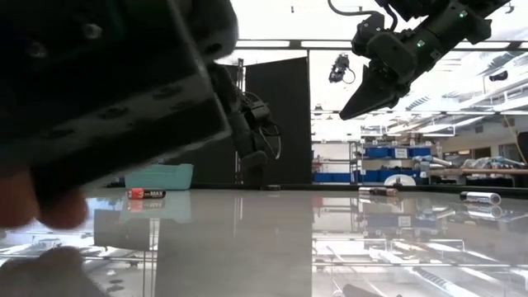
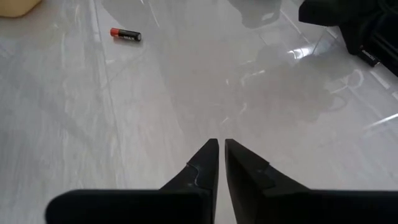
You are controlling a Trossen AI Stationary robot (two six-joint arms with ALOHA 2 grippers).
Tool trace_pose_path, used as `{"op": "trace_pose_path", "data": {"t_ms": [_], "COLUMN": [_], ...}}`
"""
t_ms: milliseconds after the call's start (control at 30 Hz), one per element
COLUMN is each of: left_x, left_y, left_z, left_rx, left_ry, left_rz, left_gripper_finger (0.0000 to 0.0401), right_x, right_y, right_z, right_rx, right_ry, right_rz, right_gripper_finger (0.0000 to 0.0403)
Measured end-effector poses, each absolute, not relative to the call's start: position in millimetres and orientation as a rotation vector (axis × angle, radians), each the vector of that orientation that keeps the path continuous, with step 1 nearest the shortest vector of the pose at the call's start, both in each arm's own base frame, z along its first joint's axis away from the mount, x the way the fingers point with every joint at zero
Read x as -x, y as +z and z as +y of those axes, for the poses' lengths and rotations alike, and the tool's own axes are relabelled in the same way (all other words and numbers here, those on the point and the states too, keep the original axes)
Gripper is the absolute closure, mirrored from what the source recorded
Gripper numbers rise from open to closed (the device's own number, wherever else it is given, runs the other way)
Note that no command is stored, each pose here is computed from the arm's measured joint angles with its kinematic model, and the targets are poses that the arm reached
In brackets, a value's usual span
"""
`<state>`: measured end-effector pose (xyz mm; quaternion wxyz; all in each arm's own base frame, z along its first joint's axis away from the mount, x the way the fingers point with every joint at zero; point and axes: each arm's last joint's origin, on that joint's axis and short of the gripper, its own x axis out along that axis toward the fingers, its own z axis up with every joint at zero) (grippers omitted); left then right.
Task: Sort batteries
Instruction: Put the top left gold battery into the orange bin
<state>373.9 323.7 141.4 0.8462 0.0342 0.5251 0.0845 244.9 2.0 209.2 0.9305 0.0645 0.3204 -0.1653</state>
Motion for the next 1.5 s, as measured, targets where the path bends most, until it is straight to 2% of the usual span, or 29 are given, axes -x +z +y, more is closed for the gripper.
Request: {"op": "trace_pose_path", "data": {"t_ms": [233,433,533,767,900,1033,1233,1300,1500], "left_x": [-368,-362,-357,-336,-320,-304,-288,-287,-297], "left_y": [159,200,203,212,210,212,219,215,224], "left_z": [314,307,298,263,227,186,127,111,69], "left_rx": [-0.108,-0.106,-0.079,-0.094,-0.099,-0.052,0.141,0.199,0.194], "left_ry": [0.202,0.232,0.217,0.247,0.256,0.218,0.086,0.042,-0.071], "left_rz": [1.192,1.076,1.027,0.741,0.561,0.372,0.032,-0.026,-0.136], "left_gripper_finger": [0.0354,0.0354,0.0354,0.0354,0.0354,0.0354,0.0354,0.0354,0.0354], "right_x": [-243,-241,-241,-243,-243,-239,-235,-237,-249], "right_y": [207,205,205,206,197,189,199,205,232], "right_z": [0,-2,-2,-2,-3,-4,-3,-3,-1], "right_rx": [-0.103,-0.08,-0.058,-0.025,-0.017,-0.071,-0.139,-0.146,-0.159], "right_ry": [-0.341,-0.361,-0.363,-0.366,-0.34,-0.317,-0.294,-0.286,-0.244], "right_rz": [0.69,0.715,0.717,0.682,0.571,0.374,0.072,0.026,-0.059], "right_gripper_finger": [0.0369,0.0374,0.0378,0.0383,0.0387,0.0386,0.0354,0.0335,0.0265]}}
